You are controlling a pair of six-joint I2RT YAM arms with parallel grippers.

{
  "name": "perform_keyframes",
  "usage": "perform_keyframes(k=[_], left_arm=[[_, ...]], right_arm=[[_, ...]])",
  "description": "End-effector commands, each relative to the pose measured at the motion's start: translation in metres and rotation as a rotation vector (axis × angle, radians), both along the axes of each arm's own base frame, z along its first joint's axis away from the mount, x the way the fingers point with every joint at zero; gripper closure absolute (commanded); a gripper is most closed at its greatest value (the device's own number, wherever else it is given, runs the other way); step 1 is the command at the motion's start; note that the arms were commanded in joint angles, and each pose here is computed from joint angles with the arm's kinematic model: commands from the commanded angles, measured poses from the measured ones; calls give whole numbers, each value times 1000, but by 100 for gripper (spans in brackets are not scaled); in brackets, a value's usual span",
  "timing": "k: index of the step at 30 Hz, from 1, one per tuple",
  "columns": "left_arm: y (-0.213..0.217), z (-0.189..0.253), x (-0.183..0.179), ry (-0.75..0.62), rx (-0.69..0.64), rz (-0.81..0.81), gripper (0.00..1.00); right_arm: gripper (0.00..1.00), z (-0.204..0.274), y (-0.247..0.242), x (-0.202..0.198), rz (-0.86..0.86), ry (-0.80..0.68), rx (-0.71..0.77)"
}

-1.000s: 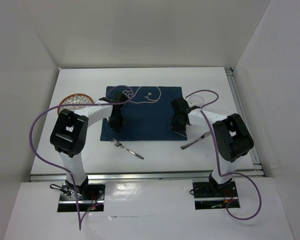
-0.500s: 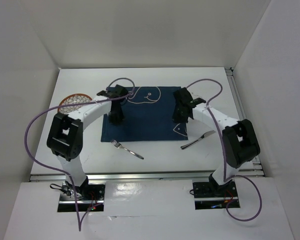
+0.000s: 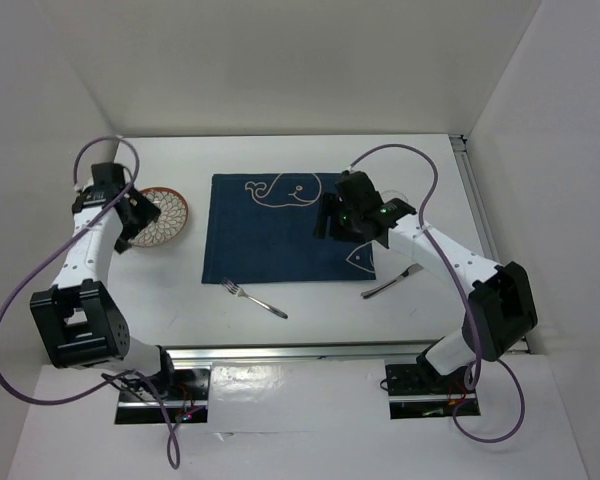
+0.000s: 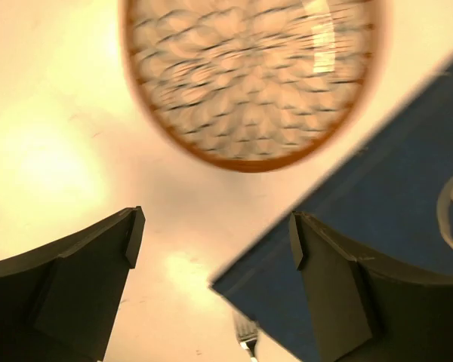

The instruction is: Set the dinner table for one person

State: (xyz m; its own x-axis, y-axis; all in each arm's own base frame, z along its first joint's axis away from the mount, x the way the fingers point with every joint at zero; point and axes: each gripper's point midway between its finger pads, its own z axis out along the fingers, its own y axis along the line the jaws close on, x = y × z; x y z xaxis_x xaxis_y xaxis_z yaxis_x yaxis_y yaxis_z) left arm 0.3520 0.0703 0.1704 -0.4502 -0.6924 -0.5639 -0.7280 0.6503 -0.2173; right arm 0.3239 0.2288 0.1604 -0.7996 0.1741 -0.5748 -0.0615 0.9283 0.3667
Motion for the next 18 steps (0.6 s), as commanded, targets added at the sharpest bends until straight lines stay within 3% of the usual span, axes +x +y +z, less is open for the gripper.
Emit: perform_keyframes(k=[1, 6, 10, 18], left_arm=[[0, -27, -15, -19, -157, -46, 1], [27, -64, -20, -57, -371, 20, 0], [43, -78, -7, -93, -379, 58, 0], [49, -105, 15, -99, -434, 95, 19]], right_arm=[[22, 1, 0, -12, 29, 5, 18], [22, -4, -2, -18, 36, 20, 18], [22, -5, -5, -22, 36, 20, 18], [22, -13, -11, -31, 36, 51, -1]])
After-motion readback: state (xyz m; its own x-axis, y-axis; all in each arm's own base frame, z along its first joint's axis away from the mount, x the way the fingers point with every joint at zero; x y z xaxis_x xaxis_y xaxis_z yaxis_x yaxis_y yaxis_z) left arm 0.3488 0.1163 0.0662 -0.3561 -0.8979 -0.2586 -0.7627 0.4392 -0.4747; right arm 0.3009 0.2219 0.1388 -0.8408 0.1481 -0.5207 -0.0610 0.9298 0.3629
